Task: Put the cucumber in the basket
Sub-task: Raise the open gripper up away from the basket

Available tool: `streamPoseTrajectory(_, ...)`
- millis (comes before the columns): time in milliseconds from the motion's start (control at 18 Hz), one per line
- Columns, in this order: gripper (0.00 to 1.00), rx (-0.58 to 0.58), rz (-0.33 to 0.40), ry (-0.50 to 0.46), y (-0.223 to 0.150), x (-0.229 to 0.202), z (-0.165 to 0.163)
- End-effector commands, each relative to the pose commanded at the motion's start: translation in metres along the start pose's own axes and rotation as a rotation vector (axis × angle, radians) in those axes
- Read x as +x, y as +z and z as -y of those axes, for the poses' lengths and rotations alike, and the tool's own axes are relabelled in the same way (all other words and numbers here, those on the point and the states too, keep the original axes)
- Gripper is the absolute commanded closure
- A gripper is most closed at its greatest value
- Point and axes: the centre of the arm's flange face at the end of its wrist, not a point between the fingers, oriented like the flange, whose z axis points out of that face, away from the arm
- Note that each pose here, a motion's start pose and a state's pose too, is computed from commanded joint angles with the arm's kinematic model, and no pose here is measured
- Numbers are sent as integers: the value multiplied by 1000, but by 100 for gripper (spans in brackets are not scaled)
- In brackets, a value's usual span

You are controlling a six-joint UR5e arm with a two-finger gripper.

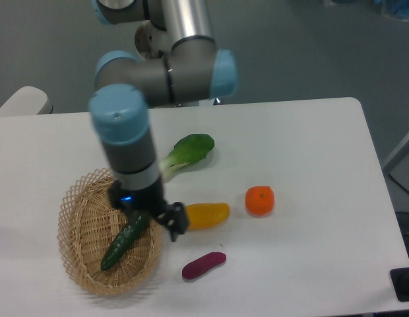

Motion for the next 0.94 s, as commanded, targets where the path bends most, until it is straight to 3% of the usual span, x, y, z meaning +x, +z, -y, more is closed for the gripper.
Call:
streamPoseTrajectory(389,0,-61,-36,293,5,-65,-75)
streamPoseTrajectory(500,0,-65,-30,354,-9,-73,-92)
streamPoseTrajectory(667,0,-69,-33,415,-10,-85,-111)
streamPoseTrajectory(944,0,-68,-33,403,-10,-93,-121)
